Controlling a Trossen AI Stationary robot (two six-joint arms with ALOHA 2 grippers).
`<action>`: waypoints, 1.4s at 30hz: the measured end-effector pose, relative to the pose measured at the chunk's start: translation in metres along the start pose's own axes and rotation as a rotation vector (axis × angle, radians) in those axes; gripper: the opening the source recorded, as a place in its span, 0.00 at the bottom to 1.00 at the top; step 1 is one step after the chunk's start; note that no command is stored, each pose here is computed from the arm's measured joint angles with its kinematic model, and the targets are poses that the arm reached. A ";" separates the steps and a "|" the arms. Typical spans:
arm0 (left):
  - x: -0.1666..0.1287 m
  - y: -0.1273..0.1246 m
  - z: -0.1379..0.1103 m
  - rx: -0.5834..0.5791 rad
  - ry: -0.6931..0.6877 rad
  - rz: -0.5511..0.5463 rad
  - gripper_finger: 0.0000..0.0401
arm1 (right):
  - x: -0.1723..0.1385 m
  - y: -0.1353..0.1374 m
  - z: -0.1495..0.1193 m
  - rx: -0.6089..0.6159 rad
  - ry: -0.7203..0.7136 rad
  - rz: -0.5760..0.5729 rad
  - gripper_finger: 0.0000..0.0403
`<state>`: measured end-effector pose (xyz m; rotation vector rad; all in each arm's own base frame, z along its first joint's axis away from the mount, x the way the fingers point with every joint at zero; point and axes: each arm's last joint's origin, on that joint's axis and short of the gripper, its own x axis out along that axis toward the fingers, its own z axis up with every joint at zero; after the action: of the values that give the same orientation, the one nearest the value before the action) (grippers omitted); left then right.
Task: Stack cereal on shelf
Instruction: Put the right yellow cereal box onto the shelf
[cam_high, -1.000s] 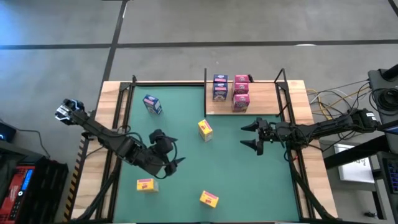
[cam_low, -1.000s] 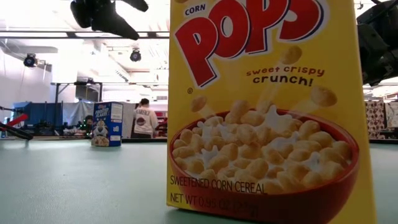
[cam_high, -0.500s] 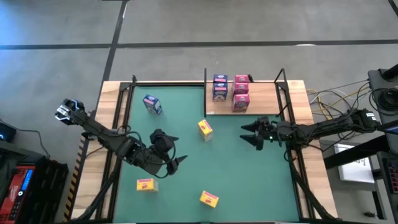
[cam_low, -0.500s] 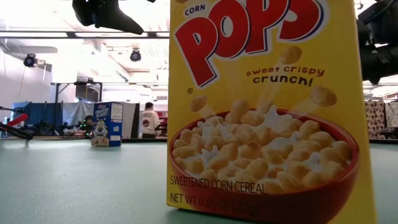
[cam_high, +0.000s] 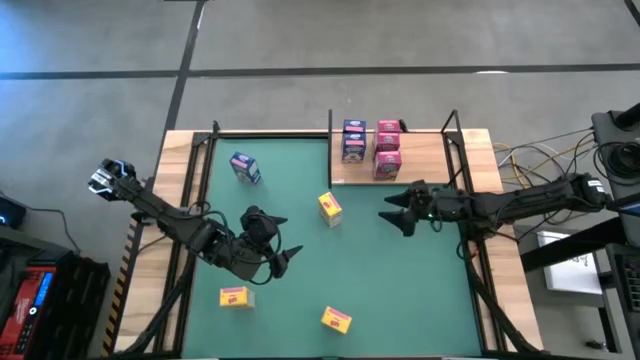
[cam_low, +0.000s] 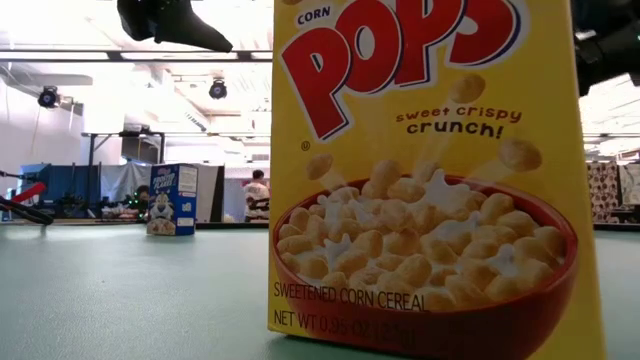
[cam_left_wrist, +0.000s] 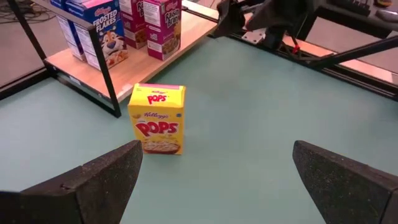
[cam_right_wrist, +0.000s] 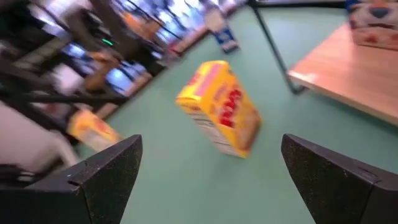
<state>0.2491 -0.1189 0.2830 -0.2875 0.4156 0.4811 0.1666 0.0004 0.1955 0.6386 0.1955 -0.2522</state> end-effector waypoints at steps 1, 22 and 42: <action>0.000 0.000 0.000 -0.001 0.000 0.000 0.99 | 0.001 0.003 0.004 0.001 0.015 -0.045 0.93; -0.013 0.004 -0.002 0.064 0.065 -0.051 0.99 | 0.082 0.049 0.042 0.050 0.131 -0.340 0.93; -0.051 -0.004 -0.010 0.082 0.081 -0.181 0.99 | 0.162 0.081 0.044 -0.172 0.255 -0.484 0.93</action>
<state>0.2071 -0.1455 0.2974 -0.2630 0.4826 0.2752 0.3492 0.0086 0.2343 0.4435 0.6132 -0.6128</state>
